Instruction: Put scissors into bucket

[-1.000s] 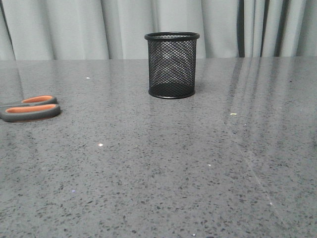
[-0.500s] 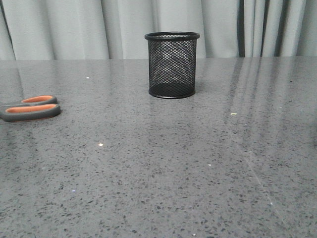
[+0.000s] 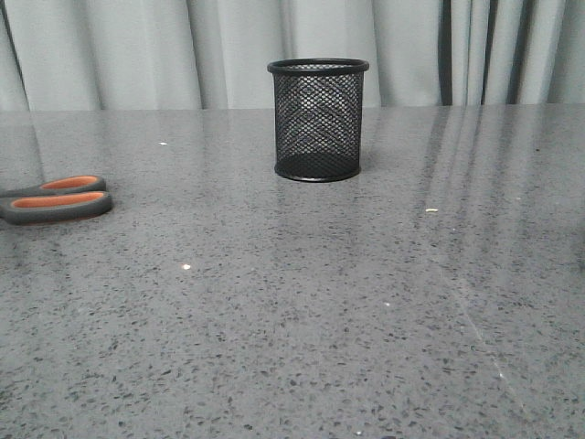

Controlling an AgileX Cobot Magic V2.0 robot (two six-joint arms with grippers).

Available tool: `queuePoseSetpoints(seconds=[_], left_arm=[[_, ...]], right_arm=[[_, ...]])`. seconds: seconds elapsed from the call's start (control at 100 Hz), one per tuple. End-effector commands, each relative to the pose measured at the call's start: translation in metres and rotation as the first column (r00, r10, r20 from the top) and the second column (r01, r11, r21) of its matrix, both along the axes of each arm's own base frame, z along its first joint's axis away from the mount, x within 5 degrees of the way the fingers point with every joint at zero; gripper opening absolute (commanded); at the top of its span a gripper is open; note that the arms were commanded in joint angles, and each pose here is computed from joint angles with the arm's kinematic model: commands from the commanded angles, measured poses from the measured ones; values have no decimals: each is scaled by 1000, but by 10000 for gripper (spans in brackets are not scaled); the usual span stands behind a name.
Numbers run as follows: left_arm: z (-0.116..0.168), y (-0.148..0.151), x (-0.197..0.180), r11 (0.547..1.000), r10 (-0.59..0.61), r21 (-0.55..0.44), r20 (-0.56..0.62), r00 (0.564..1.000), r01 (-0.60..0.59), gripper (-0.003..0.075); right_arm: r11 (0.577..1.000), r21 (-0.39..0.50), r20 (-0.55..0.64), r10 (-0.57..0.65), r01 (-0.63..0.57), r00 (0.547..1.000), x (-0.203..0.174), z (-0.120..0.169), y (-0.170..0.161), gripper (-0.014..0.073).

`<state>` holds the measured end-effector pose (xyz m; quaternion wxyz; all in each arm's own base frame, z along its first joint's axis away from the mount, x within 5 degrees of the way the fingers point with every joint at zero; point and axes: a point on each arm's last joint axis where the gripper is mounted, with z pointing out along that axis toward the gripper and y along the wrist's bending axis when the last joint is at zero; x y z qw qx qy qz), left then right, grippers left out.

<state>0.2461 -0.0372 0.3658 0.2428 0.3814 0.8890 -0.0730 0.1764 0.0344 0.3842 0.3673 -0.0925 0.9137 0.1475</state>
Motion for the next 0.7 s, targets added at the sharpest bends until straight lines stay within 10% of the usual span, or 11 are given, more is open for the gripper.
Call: queuePoseSetpoints(seconds=[0.0, 0.31, 0.69], left_arm=[[5, -3, 11, 994, -109, 20, 12, 994, 108, 450], [-28, -9, 45, 886, -449, 130, -8, 894, 446, 450], [-62, -22, 62, 768, -546, 285, -178, 819, 573, 450]], right_arm=[[1000, 21, 91, -8, 6, 996, 1, 15, 0, 456], [1000, 20, 100, -10, 8, 995, 2, 16, 0, 456], [1000, 19, 104, -11, 9, 995, 2, 16, 0, 456]])
